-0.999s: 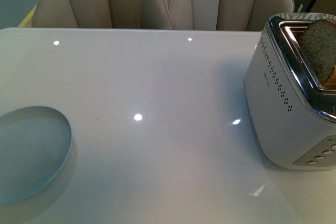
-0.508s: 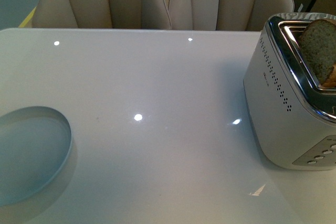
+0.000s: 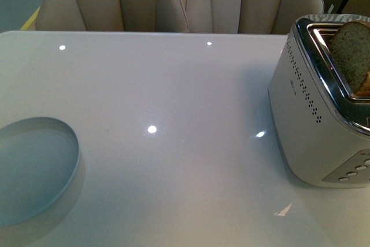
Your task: Left arm holds plate, right arm toasts bread
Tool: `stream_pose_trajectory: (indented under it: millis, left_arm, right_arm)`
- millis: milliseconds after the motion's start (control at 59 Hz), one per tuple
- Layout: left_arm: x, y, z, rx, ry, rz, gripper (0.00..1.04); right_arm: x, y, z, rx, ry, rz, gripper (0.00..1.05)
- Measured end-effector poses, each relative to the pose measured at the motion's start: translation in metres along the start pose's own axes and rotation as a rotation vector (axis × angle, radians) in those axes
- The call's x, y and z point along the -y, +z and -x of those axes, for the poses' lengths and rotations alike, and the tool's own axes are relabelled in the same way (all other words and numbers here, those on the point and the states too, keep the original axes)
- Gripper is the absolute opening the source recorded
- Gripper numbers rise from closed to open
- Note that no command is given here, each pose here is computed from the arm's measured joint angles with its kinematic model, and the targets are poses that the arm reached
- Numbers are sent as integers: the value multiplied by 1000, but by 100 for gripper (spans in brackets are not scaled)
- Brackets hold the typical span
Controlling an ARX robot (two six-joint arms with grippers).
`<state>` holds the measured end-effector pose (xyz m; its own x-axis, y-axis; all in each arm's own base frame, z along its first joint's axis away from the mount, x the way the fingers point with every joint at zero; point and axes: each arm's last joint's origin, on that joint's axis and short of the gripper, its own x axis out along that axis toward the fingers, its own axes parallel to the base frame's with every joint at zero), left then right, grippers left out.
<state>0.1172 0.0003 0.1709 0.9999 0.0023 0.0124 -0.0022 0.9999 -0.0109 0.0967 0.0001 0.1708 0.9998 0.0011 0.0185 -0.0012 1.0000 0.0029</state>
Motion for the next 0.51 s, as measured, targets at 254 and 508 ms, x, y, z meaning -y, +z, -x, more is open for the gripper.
stream_pose_trajectory:
  millis: [254,508]
  left_arm:
    - [0,0,7,1,0,0,3]
    - [0,-3,20,-6,0,0,3]
  right_arm:
    - [0,0,0,0,0,0,96]
    - [0,0,0,0,0,0,96]
